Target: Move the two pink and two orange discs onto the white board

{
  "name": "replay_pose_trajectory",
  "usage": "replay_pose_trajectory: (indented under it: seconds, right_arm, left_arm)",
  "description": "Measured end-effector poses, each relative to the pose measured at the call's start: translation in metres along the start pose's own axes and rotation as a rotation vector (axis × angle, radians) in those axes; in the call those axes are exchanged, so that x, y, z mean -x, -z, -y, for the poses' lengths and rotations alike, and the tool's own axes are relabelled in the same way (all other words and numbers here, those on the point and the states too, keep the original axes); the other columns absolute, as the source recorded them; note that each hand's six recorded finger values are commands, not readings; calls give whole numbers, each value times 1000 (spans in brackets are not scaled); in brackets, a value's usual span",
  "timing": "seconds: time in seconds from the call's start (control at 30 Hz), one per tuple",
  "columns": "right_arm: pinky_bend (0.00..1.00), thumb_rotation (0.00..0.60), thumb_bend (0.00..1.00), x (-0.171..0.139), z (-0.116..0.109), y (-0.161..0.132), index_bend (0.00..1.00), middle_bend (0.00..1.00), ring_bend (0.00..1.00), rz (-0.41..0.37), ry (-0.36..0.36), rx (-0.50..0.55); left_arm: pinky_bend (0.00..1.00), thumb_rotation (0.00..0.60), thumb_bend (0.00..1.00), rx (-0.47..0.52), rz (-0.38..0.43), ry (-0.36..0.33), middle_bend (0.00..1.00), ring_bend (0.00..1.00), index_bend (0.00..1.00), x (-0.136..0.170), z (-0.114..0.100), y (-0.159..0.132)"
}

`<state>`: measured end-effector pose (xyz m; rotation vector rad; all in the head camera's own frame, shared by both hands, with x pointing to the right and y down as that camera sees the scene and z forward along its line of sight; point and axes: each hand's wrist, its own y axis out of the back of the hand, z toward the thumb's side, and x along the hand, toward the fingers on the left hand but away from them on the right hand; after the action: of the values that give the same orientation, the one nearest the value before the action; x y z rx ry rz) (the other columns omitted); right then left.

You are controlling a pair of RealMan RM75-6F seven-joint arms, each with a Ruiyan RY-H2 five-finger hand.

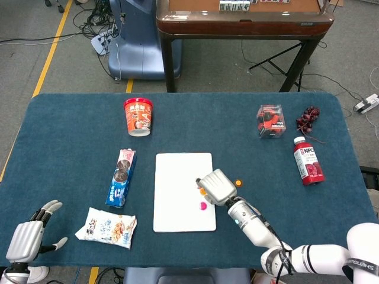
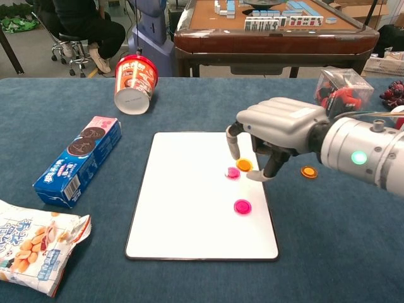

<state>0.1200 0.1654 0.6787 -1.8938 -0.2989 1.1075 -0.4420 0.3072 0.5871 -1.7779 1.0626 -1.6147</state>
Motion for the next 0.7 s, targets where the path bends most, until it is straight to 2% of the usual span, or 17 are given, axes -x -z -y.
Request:
replay_pose_trajectory:
  seconds: [0.37,0.7]
  right_arm:
    - [1000,600,270,18,-9,-59,499,1000,1000,-129,5,-37]
    - [1000,600,269,31,1,-85,500,1000,1000,-169,-35,-63]
  left_arm:
    - [605,600,92,3,-7,0,164,213,218,1,0,2]
    - [605,600,92,7,-15,5,164,213,218,3,2,5]
